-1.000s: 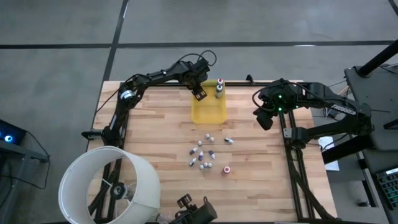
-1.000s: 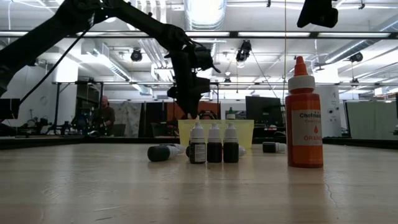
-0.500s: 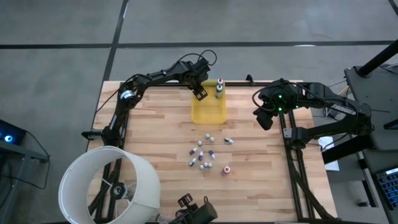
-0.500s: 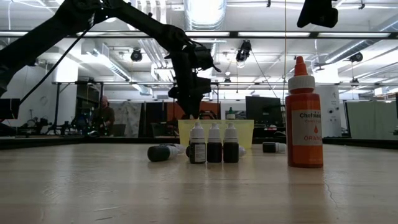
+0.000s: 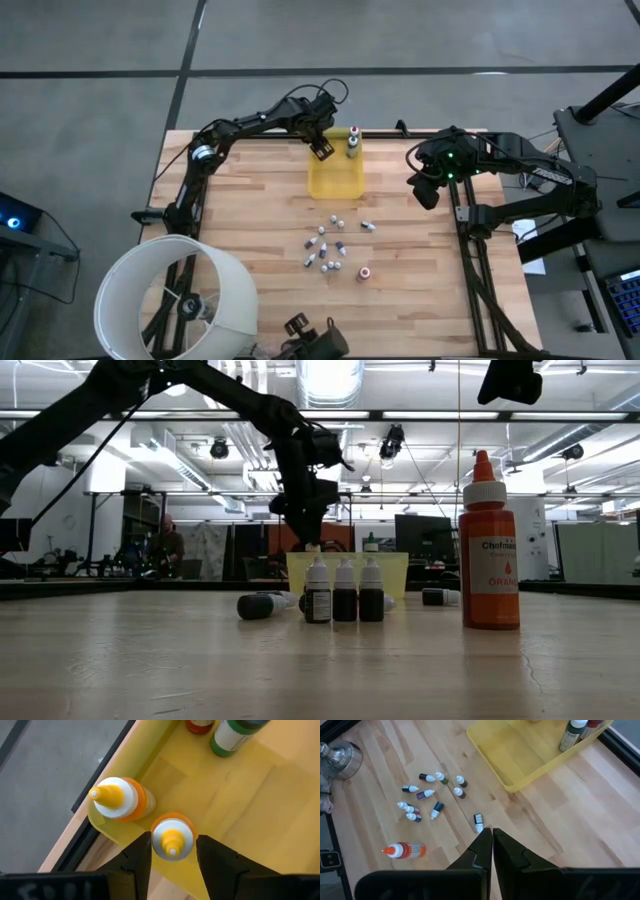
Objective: Pick & Place food coloring
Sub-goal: Put the large yellow food coloring bottle into the yellow container, then put the large orange food coloring bottle into the yellow container
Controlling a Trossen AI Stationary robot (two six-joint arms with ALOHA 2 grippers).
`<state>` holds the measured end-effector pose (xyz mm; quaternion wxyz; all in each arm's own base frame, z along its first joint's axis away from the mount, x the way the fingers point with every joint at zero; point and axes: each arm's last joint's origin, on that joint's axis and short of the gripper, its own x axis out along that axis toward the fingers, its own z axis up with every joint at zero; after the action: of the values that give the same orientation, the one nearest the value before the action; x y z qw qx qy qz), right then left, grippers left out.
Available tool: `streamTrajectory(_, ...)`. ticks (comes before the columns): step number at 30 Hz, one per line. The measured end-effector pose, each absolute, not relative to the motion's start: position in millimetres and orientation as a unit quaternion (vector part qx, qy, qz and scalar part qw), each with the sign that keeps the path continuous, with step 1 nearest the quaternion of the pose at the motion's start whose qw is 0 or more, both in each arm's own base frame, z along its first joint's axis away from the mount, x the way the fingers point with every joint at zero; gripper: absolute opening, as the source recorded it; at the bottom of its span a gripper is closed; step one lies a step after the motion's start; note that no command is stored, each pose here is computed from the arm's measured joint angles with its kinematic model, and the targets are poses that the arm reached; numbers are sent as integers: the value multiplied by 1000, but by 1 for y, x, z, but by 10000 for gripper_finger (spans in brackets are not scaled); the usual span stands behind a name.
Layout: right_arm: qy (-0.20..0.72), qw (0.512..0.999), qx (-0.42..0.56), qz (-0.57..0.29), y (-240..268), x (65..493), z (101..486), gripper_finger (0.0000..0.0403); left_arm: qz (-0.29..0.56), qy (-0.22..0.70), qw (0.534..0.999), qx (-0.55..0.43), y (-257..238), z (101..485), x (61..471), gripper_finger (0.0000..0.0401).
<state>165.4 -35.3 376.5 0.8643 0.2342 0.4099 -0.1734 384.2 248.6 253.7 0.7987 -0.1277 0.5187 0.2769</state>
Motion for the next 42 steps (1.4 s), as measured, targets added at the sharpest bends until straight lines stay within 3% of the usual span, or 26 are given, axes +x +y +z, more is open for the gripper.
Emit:
streamTrajectory(13,412,867,223,-168,-35,166,377,9,243,489,824,-150,224,292,377,132)
streamTrajectory(20,412,868,220,-167,-35,166,377,9,228,501,821,-153,208,292,382,194)
streamTrajectory(25,415,872,206,-160,-35,166,376,9,171,519,817,-186,190,290,386,226)
streamTrajectory(33,424,873,190,-150,-35,166,373,9,61,560,802,-200,132,309,385,213)
streamTrajectory(42,445,869,191,-101,-27,172,357,9,6,518,846,-125,62,355,376,180)
